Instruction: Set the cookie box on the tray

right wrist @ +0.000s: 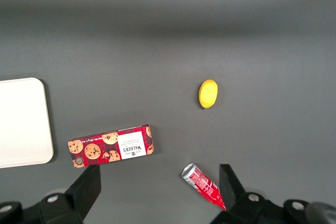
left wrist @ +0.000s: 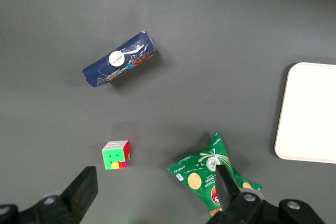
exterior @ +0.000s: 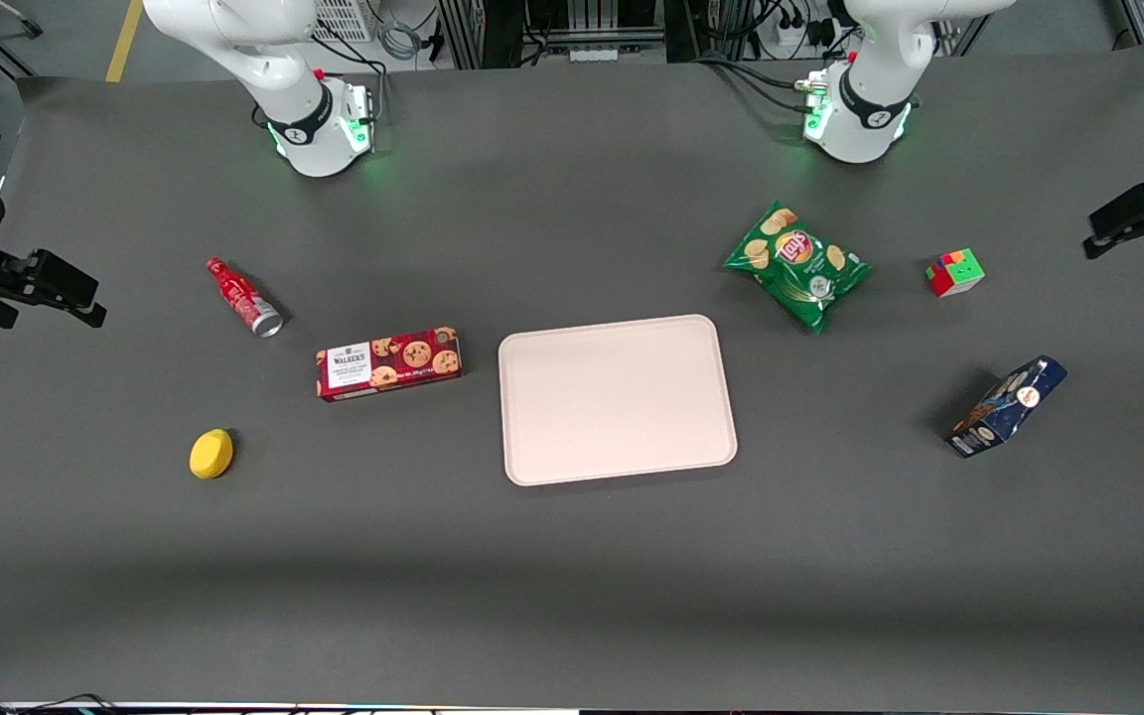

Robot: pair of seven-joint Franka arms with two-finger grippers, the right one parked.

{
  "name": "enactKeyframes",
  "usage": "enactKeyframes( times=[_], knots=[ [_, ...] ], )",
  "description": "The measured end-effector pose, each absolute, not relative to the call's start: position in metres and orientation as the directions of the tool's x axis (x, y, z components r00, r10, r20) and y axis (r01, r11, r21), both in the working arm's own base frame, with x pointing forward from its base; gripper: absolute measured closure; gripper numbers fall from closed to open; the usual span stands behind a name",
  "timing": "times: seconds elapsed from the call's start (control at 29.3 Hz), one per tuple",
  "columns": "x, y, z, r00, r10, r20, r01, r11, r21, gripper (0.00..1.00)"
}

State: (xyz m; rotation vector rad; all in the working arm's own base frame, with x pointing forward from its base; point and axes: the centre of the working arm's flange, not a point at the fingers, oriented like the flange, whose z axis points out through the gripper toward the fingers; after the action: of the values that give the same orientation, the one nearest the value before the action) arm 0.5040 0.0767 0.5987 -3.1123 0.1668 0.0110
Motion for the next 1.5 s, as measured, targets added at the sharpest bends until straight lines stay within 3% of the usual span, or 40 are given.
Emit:
enactKeyframes(
  times=[0.17, 0.41, 0.65, 0.85, 1.5],
  knots=[
    [0.522, 0.087, 0.562, 0.956, -0.283, -0.076, -0.286, -0.958, -0.027, 0.00],
    [0.567, 0.108, 0.463, 0.878, -0.452, -0.155, -0.455, -0.890, 0.019, 0.00],
    [0.590, 0.133, 0.381, 0.848, -0.495, -0.189, -0.497, -0.867, 0.039, 0.00],
    [0.600, 0.135, 0.341, 0.845, -0.501, -0.188, -0.505, -0.863, 0.034, 0.00],
    [0.595, 0.130, 0.254, 0.877, -0.471, -0.097, -0.470, -0.882, 0.037, 0.01]
  ],
)
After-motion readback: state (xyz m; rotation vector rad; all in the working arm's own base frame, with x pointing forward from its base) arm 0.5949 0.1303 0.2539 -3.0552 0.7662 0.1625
